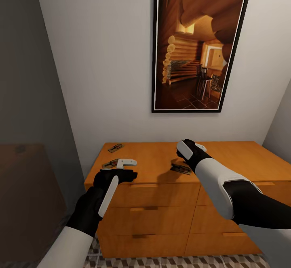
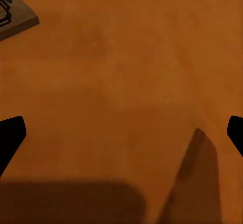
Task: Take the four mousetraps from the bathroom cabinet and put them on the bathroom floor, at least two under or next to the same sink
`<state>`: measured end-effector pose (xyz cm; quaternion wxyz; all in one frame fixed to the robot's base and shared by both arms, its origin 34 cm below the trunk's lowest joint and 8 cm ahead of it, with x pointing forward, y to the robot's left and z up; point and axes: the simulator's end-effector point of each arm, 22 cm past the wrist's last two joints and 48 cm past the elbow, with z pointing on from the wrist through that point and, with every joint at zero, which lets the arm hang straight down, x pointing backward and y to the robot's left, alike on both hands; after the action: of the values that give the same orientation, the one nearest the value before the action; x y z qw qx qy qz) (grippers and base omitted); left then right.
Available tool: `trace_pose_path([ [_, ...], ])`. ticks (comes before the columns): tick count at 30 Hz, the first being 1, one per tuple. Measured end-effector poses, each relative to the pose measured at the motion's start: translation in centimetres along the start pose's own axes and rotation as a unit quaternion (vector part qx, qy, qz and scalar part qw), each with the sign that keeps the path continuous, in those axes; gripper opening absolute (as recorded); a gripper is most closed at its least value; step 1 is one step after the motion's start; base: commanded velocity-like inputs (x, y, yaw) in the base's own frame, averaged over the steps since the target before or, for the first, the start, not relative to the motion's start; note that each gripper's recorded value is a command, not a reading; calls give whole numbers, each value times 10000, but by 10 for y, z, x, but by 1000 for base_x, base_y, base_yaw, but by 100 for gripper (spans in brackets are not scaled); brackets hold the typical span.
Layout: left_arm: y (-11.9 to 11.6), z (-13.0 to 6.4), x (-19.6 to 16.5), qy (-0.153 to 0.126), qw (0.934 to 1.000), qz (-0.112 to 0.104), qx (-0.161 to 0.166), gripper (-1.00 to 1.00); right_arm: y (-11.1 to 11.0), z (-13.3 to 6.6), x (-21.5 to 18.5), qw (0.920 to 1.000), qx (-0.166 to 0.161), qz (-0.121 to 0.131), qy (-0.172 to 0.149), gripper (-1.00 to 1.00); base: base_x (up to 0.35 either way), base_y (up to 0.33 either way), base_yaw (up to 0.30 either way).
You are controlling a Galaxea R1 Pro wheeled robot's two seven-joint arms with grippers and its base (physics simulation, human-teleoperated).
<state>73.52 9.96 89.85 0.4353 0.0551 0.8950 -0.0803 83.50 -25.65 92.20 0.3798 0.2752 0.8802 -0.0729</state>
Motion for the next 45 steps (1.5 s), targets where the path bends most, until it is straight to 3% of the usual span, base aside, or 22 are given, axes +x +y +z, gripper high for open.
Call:
trace_pose_path([
  [31, 1, 0, -2, -40, 10000, 0, 2, 100, 5, -2, 1, 10000, -30, 20, -31, 100, 25, 0, 0],
  [45, 1, 0, -1, -26, 10000, -12, 8, 100, -3, 3, 2, 9996, 99, 205, -142, 100, 0, 0, 0],
])
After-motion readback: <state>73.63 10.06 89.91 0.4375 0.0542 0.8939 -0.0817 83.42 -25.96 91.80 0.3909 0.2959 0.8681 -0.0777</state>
